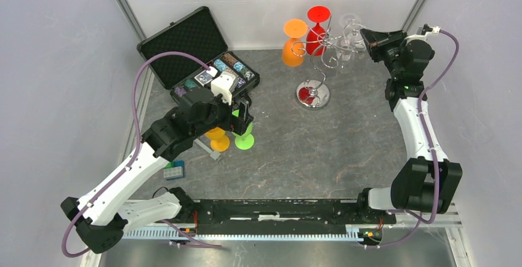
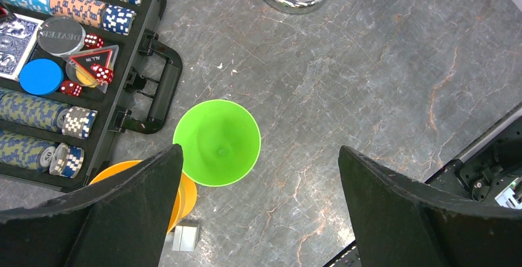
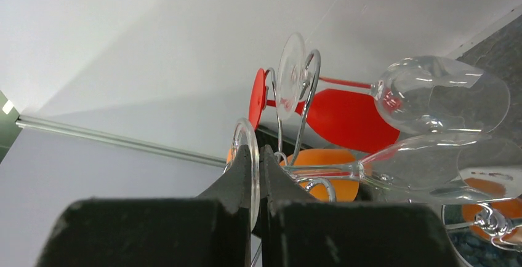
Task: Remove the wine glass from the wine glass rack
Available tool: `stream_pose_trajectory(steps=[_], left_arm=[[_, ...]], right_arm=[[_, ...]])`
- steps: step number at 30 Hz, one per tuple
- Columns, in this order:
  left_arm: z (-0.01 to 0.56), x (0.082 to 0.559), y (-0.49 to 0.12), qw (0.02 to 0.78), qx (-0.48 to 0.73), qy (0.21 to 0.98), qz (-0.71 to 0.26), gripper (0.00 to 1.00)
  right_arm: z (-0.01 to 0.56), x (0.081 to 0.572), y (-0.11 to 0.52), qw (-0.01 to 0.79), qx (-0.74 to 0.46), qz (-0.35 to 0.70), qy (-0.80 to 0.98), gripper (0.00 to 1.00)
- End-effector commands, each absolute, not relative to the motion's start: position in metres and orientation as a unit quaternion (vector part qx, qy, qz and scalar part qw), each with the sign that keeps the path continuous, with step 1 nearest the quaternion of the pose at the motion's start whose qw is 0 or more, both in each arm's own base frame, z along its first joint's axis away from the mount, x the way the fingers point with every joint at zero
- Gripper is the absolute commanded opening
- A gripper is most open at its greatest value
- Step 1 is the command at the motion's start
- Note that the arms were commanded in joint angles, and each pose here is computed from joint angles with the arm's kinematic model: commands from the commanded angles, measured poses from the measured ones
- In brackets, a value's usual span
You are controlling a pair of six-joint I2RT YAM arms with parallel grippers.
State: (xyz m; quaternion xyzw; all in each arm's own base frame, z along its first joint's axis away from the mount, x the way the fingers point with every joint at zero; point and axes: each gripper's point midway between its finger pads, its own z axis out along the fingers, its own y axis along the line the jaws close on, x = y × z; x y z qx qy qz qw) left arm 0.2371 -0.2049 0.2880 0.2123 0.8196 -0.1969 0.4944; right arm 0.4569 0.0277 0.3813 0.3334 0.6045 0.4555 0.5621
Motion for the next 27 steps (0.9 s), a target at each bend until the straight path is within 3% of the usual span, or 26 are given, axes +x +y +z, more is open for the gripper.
stream_pose_trajectory(steps=[1, 9, 16, 27], left_arm=[[0.304, 0.242, -0.202, 0.527, 0.218, 0.799, -0.192, 1.00], [0.306, 0.242, -0.202, 0.530, 0.215, 0.797, -0.193, 1.00], [0.309, 0.244, -0.201, 0.543, 0.205, 0.790, -0.196, 1.00], [0.319, 0.238, -0.209, 0.568, 0.205, 0.761, -0.238, 1.00]], right_arm=[[0.425, 0.456, 0.007, 0.617, 0.340, 0.445, 0.552, 0.00], [0.418, 0.436, -0.018, 0.639, 0.388, 0.400, 0.530, 0.00], [0.416, 0.385, -0.038, 0.677, 0.422, 0.355, 0.487, 0.00], [0.358, 0.328, -0.006, 0.612, 0.406, 0.330, 0.593, 0.00]])
